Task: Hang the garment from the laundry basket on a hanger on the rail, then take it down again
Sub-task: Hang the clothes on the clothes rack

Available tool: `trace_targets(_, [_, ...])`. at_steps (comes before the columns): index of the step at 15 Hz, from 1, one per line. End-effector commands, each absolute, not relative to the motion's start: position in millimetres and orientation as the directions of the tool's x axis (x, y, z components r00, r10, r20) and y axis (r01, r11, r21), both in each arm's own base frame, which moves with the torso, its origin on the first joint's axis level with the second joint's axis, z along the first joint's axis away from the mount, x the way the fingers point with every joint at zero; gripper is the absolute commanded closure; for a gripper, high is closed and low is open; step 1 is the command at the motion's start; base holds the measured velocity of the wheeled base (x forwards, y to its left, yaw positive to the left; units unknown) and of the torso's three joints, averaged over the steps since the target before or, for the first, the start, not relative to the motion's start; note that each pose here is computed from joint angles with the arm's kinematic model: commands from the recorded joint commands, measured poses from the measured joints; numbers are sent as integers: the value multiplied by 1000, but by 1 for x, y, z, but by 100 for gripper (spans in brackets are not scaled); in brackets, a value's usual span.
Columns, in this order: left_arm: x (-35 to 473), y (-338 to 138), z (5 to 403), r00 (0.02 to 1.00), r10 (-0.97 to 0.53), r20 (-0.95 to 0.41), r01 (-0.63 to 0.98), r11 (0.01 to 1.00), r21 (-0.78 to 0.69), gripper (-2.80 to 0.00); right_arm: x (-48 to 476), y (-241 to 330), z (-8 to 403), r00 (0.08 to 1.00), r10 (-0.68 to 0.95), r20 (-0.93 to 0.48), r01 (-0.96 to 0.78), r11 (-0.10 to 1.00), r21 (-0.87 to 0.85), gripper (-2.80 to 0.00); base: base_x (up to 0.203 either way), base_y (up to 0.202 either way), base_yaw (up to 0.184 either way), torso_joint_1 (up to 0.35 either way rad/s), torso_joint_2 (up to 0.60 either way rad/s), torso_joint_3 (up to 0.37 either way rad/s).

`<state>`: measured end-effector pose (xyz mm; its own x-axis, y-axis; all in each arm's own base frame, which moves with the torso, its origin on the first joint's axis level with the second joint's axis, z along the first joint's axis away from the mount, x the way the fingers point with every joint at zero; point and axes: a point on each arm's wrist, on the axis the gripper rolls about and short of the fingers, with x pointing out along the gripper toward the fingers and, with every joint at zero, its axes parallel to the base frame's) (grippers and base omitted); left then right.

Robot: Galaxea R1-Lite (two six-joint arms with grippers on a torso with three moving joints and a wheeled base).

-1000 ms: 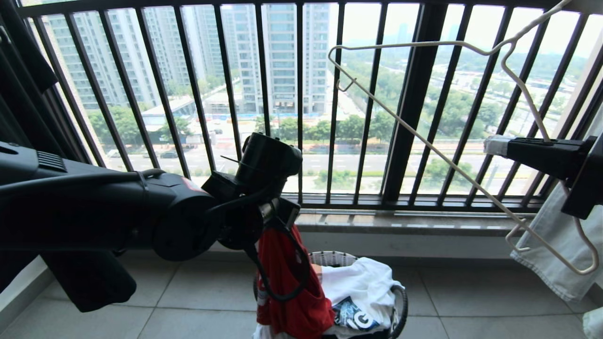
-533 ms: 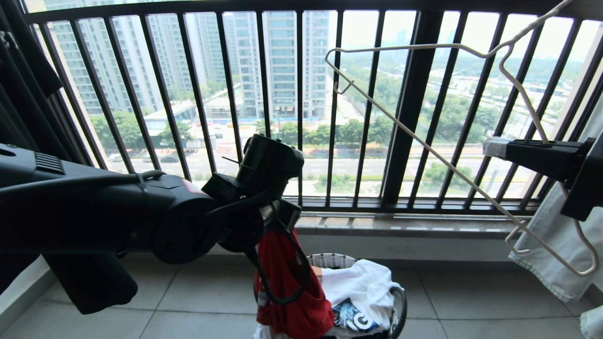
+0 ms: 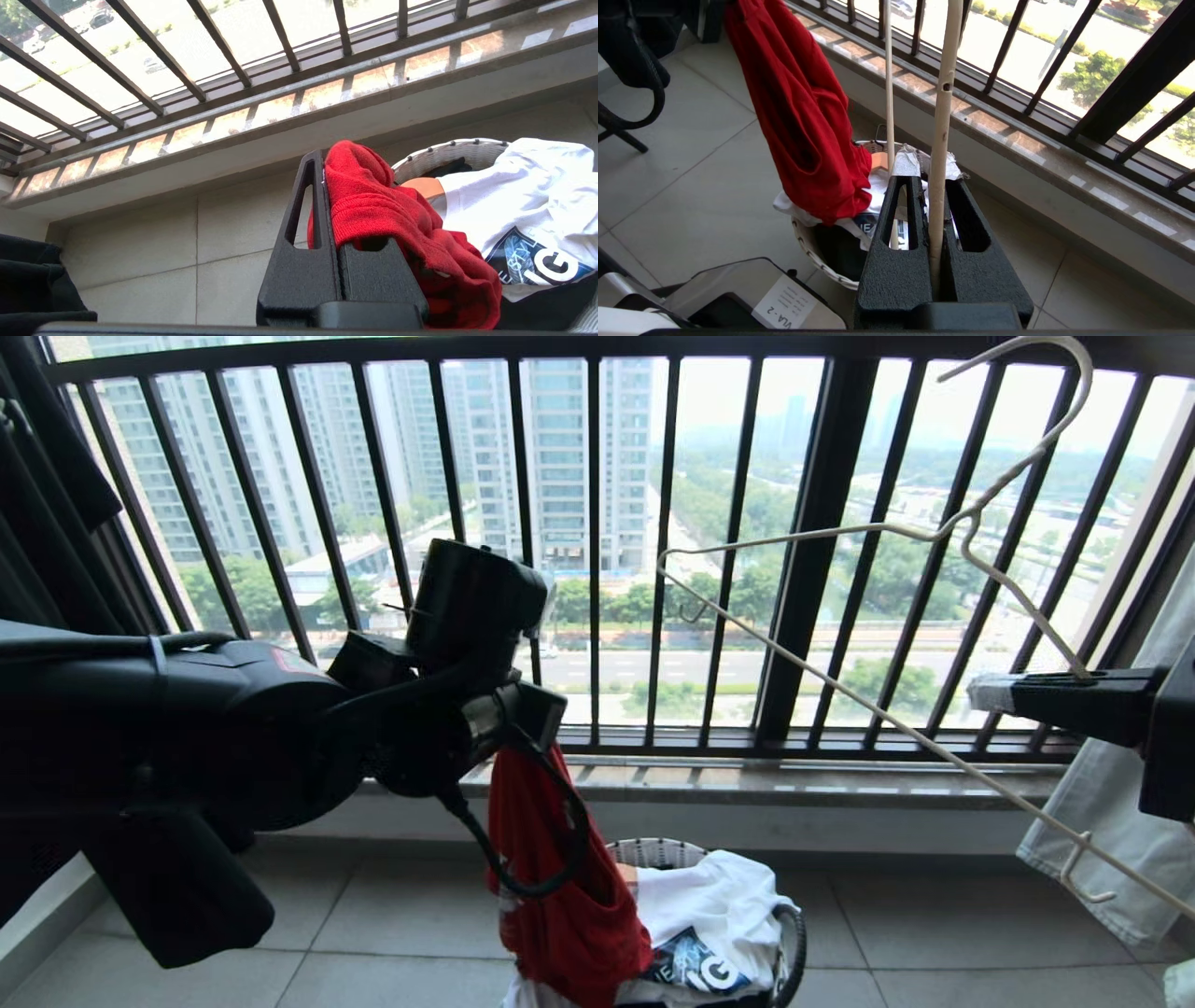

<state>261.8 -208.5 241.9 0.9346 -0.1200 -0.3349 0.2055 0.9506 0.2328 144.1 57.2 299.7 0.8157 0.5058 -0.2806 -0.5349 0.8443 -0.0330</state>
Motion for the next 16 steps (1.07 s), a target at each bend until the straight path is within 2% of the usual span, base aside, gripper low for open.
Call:
trace_targets(1, [254,-199,267,960,-141,-240,184,969,167,0,142,56,296,796,505,-333,-552,832,-58,0,0,0,0,0,0,0])
trace_targets(5, [267,-185,278,976,-97,-196,125,983,137,0,138,56,279,723,497,-480,-614,781,-117,0,0,0,0,0,0,0])
trace_targets(7, [269,-185,277,976,-92,-197,121,983,138,0,137,61,277,691,527,-495,-649,754,-103,0,0,0,0,0,0,0])
trace_targets(13, [282,-190,264,972,-78,-223,114,981,155,0,129,74,273,517,701,-491,-806,591,-5,0,0,0,0,0,0,0])
trace_targets(16, [284,-191,264,974,-78,-215,111,982,150,0,138,86,266,452,727,-518,-828,557,59,0,0,0,0,0,0,0])
